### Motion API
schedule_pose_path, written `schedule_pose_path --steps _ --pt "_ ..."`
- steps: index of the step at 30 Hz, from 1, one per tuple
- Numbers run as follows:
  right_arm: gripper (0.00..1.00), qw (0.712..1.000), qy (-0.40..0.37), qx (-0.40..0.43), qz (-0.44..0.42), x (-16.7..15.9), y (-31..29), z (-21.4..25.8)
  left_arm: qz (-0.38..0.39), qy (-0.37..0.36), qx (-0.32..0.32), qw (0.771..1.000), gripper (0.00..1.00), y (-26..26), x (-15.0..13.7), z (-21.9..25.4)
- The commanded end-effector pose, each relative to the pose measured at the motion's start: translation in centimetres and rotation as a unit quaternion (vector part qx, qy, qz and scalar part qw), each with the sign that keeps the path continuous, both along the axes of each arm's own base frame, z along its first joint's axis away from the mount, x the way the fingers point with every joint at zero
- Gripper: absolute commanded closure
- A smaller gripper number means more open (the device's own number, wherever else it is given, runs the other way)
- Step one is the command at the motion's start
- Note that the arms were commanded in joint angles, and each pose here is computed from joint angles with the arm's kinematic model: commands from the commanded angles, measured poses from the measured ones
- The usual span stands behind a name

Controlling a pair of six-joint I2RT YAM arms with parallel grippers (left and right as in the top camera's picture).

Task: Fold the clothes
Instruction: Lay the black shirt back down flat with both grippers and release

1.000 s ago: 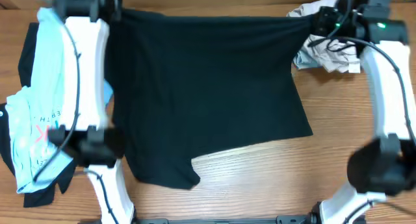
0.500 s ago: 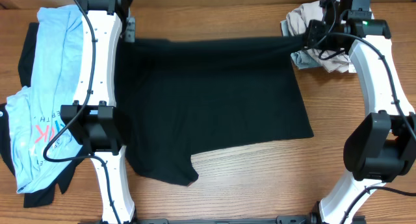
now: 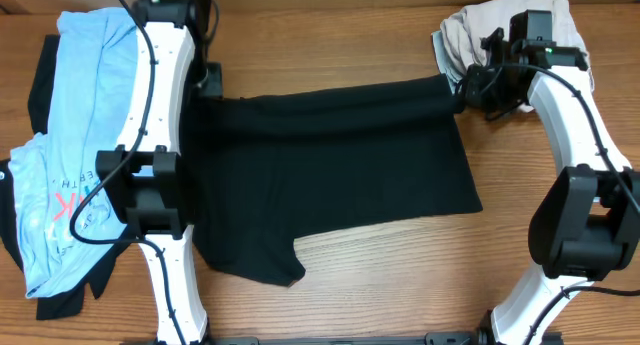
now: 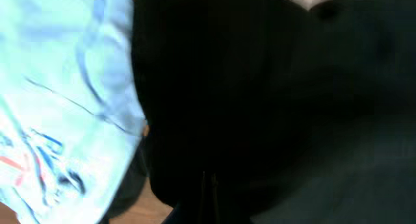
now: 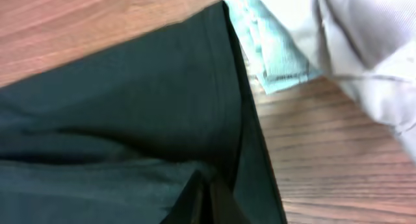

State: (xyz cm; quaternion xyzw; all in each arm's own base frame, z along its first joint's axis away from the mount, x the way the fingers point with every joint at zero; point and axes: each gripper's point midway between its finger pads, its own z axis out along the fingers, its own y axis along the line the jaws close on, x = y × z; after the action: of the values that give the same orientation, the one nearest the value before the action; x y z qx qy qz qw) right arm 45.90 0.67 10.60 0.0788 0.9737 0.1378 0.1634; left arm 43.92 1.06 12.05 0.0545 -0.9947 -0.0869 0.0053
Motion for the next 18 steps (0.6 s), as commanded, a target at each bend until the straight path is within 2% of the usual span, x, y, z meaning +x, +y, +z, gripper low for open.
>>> schedule_pose_path --steps 1,8,10,13,17,18 --pt "0.96 1.0 0.002 -0.01 -0.003 -0.6 -0.5 -0.3 0.007 0.043 -0.024 0.999 0.96 -0.4 -2.1 -2.3" --pt "0.95 0.999 0.03 -0.014 -0.005 -1.9 -0.6 -2.2 0.008 0.098 -0.025 0.995 0.94 -0.4 -4.5 -5.9" --pt "0.9 0.999 0.038 -0.015 -0.006 -2.3 -0.7 -2.6 0.006 0.106 -0.025 0.994 0.81 -0.4 -4.9 -6.4" --pt "0.9 0.999 0.047 -0.014 -0.005 -2.8 -0.6 -3.1 -0.004 0.119 -0.032 0.992 0.65 -0.6 -5.5 -6.9" --pt "0.82 0.998 0.064 -0.013 -0.005 -3.6 -0.6 -3.5 -0.01 0.126 -0.034 0.991 0.51 -0.6 -5.8 -6.9" --pt "0.77 0.998 0.069 -0.013 -0.005 -3.9 -0.5 -3.5 -0.015 0.128 -0.035 0.991 0.48 -0.6 -5.9 -6.9"
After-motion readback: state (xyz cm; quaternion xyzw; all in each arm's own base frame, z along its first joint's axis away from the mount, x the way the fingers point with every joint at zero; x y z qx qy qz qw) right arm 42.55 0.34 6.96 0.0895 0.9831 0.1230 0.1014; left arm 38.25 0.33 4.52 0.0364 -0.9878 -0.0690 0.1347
